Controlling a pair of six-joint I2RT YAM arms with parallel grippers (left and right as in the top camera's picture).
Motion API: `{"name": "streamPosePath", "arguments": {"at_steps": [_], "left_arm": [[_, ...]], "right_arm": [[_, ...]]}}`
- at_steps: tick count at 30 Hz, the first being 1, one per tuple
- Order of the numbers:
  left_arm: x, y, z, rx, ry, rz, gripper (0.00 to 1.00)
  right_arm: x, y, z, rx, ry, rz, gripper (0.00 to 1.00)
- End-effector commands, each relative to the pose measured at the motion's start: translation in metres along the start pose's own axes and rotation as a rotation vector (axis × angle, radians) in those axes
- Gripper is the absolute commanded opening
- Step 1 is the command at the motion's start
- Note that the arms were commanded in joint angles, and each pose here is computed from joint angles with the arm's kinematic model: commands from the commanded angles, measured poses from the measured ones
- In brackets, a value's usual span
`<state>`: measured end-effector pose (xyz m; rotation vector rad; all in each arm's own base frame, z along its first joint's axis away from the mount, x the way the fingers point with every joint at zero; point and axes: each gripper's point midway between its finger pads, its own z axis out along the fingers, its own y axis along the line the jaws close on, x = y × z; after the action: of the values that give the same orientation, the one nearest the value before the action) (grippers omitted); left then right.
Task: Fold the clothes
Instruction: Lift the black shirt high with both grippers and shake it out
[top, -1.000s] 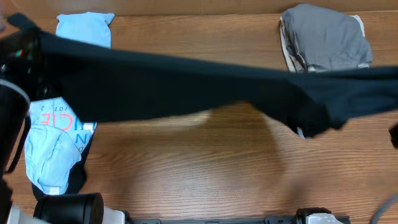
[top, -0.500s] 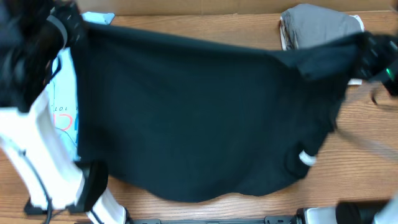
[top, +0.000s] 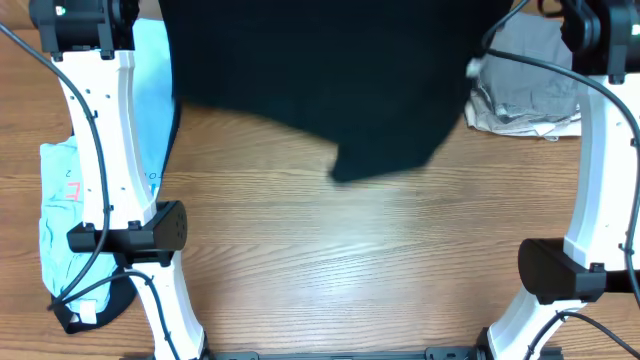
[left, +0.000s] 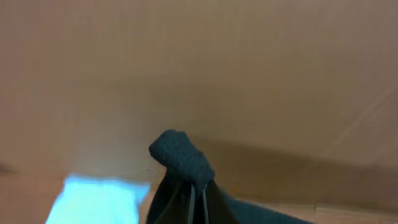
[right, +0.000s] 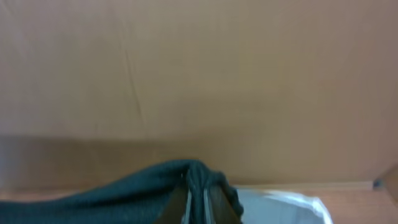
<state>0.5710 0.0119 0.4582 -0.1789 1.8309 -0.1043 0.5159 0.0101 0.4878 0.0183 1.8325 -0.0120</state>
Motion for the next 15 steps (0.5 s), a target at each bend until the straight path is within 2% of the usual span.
{"name": "streamPosePath", "arguments": {"at_steps": [1,4,7,12,15], "left_arm": [[-0.050,-0.003,-0.036,0.010,-0.151,0.021,0.04],[-0.059,-0.005,-0.040,0.017,-0.188,0.030,0.04],[-0.046,-0.003,-0.035,0.010,-0.138,0.046,0.04],[0.012,0.007,-0.018,-0.025,0.079,0.064,0.04],[0.054,0.022,-0.012,-0.070,0.235,0.062,0.04]], "right_arm": [[-0.057,-0.014,-0.046,0.051,-0.177,-0.030,0.04],[-0.069,-0.015,-0.053,0.054,-0.220,-0.045,0.04],[-0.056,-0.011,-0.042,0.034,-0.177,-0.053,0.04],[0.014,0.007,0.007,-0.068,0.055,-0.050,0.04],[0.076,0.016,0.038,-0.122,0.248,-0.033,0.04]]}}
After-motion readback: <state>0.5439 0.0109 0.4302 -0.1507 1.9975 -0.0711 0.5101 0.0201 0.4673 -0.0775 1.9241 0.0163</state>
